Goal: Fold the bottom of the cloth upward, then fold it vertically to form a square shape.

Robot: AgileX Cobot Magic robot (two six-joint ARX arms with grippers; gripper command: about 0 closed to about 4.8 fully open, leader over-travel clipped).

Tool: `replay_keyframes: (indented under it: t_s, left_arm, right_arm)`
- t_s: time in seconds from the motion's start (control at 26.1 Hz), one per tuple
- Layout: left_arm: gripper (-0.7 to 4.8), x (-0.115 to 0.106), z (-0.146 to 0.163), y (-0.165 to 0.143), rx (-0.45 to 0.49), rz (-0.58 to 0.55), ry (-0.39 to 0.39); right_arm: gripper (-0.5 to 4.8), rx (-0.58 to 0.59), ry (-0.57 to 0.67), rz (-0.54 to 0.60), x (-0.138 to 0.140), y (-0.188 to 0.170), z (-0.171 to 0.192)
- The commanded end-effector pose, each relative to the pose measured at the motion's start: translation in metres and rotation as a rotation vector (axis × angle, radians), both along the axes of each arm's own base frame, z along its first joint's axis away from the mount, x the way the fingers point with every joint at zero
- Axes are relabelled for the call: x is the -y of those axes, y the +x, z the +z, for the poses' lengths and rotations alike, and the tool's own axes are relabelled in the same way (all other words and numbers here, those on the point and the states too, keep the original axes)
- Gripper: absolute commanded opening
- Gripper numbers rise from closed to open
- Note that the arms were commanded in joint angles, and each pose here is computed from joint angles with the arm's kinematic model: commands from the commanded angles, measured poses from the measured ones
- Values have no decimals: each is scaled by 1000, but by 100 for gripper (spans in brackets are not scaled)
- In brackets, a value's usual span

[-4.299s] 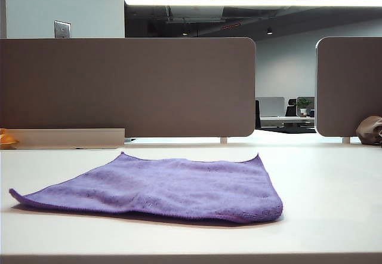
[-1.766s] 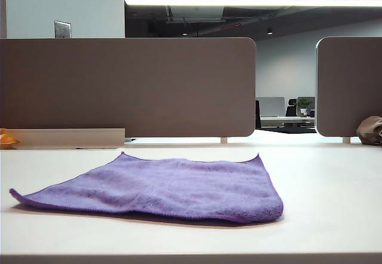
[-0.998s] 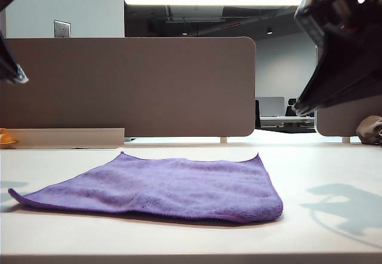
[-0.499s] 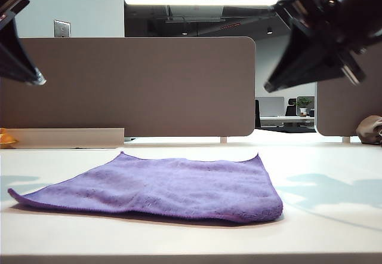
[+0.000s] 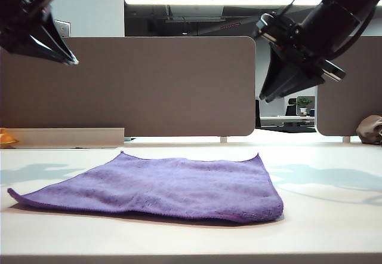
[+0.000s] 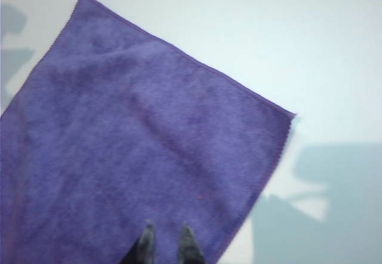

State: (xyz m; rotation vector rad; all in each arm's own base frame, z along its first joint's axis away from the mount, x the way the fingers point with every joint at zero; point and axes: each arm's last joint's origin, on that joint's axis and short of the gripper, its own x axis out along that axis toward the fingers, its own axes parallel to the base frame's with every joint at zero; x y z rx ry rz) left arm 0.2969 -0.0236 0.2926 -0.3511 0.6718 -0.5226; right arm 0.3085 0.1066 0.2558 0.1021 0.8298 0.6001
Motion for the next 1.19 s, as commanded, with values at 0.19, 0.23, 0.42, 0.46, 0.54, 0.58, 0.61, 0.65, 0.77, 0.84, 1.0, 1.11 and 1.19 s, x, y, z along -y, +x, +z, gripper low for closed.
replay_keyframes:
  t_s: [0.19, 0.23, 0.42, 0.46, 0.54, 0.58, 0.61, 0.65, 0.77, 0.84, 1.0, 1.11, 1.19]
  left_arm:
    - [30, 1, -15, 55, -31, -39, 42]
    - [30, 1, -18, 60, -30, -46, 52]
    - [31, 1, -37, 84, 11, -103, 162]
    - [31, 1, -39, 86, 20, -111, 181]
    - [67, 0, -48, 92, 44, -117, 226]
    - [95, 0, -54, 97, 46, -108, 233]
    - [95, -1, -57, 99, 49, -106, 233]
    - [95, -1, -62, 103, 54, -106, 233]
    - [95, 0, -74, 110, 64, -109, 229]
    - [95, 0, -82, 114, 54, -110, 228]
    - [122, 2, -90, 118, 56, -127, 211]
    - [122, 3, -89, 121, 93, -128, 201]
    - [122, 4, -88, 122, 106, -136, 195]
  right_arm:
    - [59, -2, -71, -62, -2, 27, -14]
    - [59, -2, -74, -59, -3, 30, -16]
    - [117, 23, -86, -49, -10, 56, -24]
    - [117, 25, -87, -53, -9, 59, -25]
    - [117, 21, -89, -56, -9, 67, -28]
    - [117, 18, -92, -61, -8, 70, -29]
    - [117, 18, -93, -66, -7, 73, -30]
    - [117, 25, -101, -56, -6, 74, -31]
    - [118, 17, -124, -57, -4, 78, -39]
    - [127, 9, -134, -54, -2, 80, -43]
    - [151, 15, -147, -40, -2, 82, -47]
    - [151, 16, -150, -36, -2, 84, -51]
    - [152, -1, -149, -30, -3, 87, -59]
